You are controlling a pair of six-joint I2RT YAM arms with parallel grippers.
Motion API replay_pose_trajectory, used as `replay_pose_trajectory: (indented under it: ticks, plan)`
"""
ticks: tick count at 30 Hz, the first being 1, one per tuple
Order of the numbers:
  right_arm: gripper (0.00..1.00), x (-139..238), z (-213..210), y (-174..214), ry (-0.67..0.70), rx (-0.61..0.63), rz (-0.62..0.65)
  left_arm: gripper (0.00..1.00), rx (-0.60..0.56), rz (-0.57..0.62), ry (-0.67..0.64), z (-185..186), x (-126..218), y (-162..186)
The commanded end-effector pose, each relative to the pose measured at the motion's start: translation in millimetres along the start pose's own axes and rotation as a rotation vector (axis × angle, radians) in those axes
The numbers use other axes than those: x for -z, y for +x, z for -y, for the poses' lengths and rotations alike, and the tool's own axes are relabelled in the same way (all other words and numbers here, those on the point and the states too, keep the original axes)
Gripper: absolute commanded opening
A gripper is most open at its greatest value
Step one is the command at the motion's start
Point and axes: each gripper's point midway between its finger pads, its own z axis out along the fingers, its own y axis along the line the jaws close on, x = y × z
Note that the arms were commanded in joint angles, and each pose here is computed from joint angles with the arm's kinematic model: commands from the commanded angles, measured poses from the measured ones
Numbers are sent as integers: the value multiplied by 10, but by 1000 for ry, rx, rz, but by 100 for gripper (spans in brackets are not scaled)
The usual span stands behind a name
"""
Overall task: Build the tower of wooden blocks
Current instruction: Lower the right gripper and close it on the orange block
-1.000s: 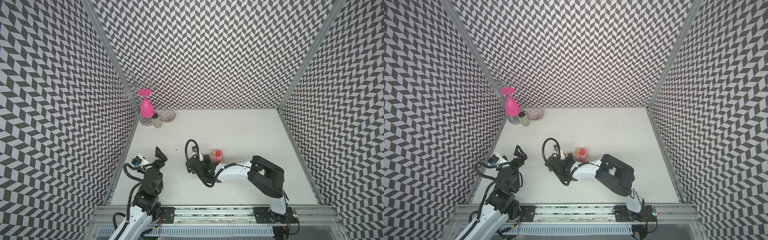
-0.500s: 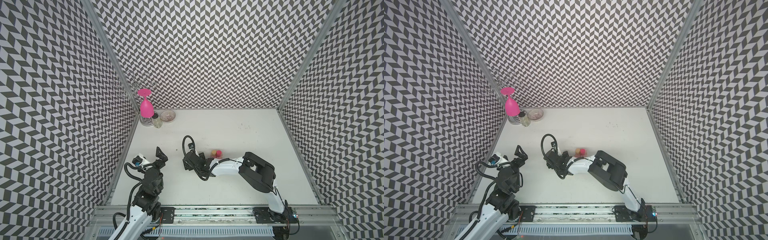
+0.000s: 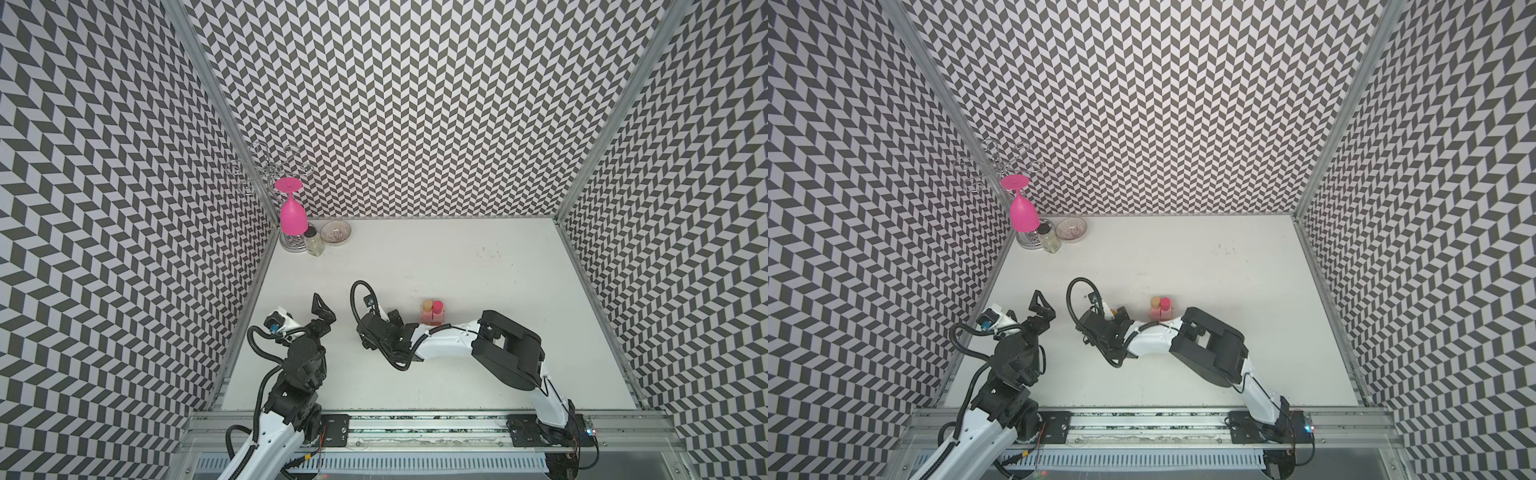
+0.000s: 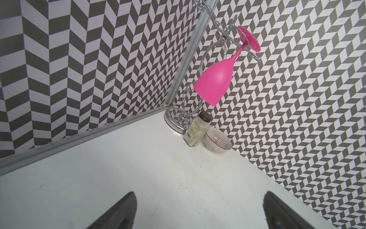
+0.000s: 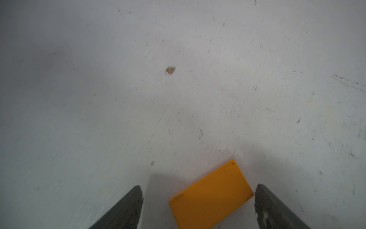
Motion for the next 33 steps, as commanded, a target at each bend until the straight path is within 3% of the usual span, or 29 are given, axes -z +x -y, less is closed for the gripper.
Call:
replay_pose_trajectory:
  ticks: [1, 10, 19, 24, 33]
  plan:
    - [95, 25, 51, -125, -25, 58, 66, 100, 7, 0, -10, -40, 1, 18]
    - [97, -22, -52, -152, -209, 129, 48, 100, 7, 3, -10, -40, 0, 13]
    - [88, 206, -211, -9, -362, 172, 13, 100, 5, 0, -12, -41, -3, 21]
    - [81, 235, -142, 23, -324, 168, 9, 100, 5, 0, -11, -40, -4, 21]
    - [80, 1, 59, 13, -147, 106, -13, 100, 4, -1, -10, -39, -4, 23]
